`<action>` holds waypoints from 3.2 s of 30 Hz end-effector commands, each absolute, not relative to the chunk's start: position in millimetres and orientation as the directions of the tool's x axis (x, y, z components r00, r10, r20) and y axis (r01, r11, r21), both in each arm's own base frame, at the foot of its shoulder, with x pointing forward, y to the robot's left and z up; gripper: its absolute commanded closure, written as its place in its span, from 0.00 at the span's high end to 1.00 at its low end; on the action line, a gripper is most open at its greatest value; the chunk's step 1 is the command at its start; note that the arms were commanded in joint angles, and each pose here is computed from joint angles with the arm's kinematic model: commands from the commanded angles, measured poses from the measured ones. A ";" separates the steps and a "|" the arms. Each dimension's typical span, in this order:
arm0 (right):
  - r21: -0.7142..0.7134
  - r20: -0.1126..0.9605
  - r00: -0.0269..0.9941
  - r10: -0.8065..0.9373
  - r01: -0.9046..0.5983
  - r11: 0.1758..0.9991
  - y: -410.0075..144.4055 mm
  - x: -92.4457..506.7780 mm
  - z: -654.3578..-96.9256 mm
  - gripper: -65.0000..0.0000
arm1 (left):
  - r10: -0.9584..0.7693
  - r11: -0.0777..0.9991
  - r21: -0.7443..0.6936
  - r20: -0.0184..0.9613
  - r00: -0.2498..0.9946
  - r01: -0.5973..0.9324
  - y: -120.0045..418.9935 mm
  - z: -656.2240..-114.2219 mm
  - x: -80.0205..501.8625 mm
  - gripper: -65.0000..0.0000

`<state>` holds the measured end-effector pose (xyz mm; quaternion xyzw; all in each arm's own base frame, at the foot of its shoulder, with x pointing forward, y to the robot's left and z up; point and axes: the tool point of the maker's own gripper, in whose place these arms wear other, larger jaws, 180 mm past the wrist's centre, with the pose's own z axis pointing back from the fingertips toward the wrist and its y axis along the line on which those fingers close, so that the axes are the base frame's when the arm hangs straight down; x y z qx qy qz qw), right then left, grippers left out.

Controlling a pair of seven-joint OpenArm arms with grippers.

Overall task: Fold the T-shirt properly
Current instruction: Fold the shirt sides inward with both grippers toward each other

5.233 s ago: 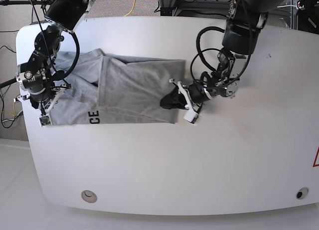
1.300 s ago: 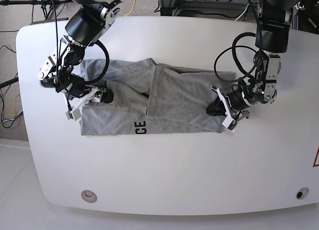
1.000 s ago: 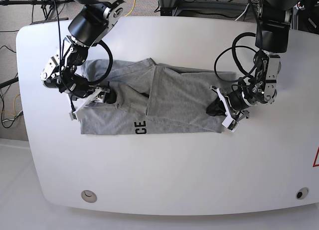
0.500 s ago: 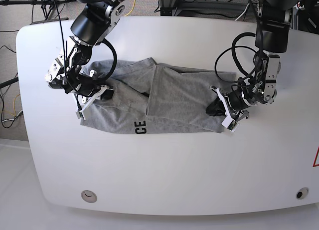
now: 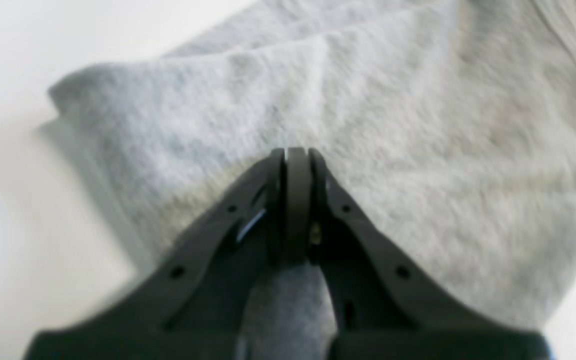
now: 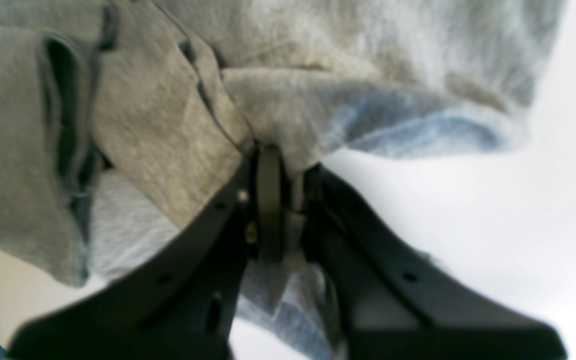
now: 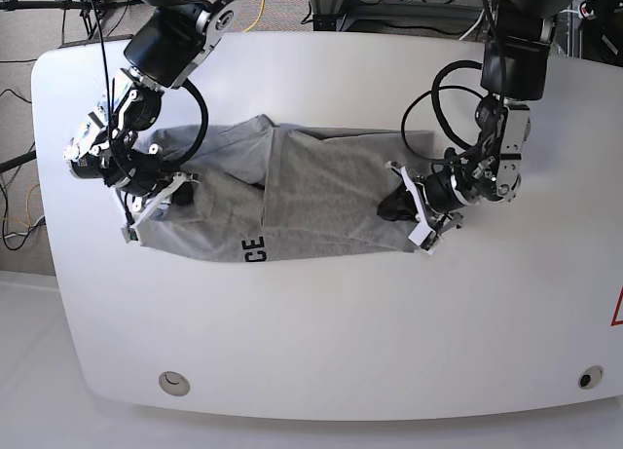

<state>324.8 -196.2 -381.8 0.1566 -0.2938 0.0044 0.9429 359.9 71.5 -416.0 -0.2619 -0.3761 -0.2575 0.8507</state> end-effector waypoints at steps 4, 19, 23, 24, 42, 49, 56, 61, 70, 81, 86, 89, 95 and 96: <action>0.256 0.620 0.782 -0.057 -0.133 0.957 -196.9 335.4 -349.7 0.00 | -0.218 0.718 -0.248 0.807 0.549 0.650 56.8 -400.0 370.8 0.00; 0.371 0.762 0.643 -0.082 -0.329 0.868 -137.7 349.1 -298.6 0.00 | -0.205 0.702 -0.279 0.802 0.561 0.655 39.1 -401.5 366.7 0.00; 0.399 0.791 0.608 -0.070 -0.426 0.812 -107.7 350.4 -284.5 0.00 | -0.205 0.702 -0.280 0.801 0.562 0.655 39.1 -402.1 366.1 0.00; 0.405 0.794 0.604 -0.069 -0.441 0.801 -102.3 350.6 -282.3 0.00 | -0.205 0.702 -0.280 0.801 0.562 0.655 39.1 -402.1 366.1 0.00; 0.471 0.772 0.636 0.017 -0.588 0.657 -10.7 333.7 -284.3 0.00 | -0.202 0.701 -0.282 0.803 0.561 0.655 38.2 -401.1 366.7 0.00; 0.522 0.740 0.670 0.061 -0.629 0.575 27.9 323.0 -301.0 0.00 | -0.198 0.697 -0.286 0.805 0.559 0.658 34.1 -400.0 367.0 0.00; 0.584 0.701 0.709 0.081 -0.635 0.505 59.7 313.5 -319.3 0.00 | -0.190 0.691 -0.294 0.808 0.558 0.660 26.8 -398.9 366.7 0.00; 0.615 0.685 0.722 0.096 -0.644 0.455 84.8 306.6 -328.6 0.00 | -0.190 0.691 -0.294 0.808 0.558 0.660 26.8 -398.9 366.7 0.00; 0.666 0.623 0.770 0.142 -0.616 0.421 101.7 302.9 -349.8 0.08 | -0.189 0.684 -0.258 0.841 0.507 0.683 24.9 -379.4 372.7 0.00; 0.668 0.617 0.773 0.144 -0.612 0.423 100.7 302.3 -352.0 0.75 | -0.146 0.767 -0.196 0.874 0.464 0.610 72.0 -345.9 398.4 0.00; 0.666 0.618 0.773 0.145 -0.613 0.426 99.4 302.6 -352.3 0.83 | -0.122 0.781 -0.190 0.888 0.444 0.595 77.7 -332.9 410.4 0.00; 0.666 0.618 0.773 0.145 -0.613 0.426 99.4 302.6 -352.3 0.83 | -0.125 0.781 -0.179 0.893 0.431 0.598 78.1 -327.6 413.3 0.00; 0.666 0.618 0.773 0.145 -0.613 0.426 99.4 302.6 -352.3 0.83 | -0.112 0.802 -0.148 0.915 0.388 0.579 90.5 -308.8 419.9 0.00; 0.666 0.618 0.773 0.144 -0.613 0.425 99.5 302.6 -352.0 0.83 | -0.109 0.805 -0.147 0.916 0.386 0.575 92.3 -307.6 420.4 0.00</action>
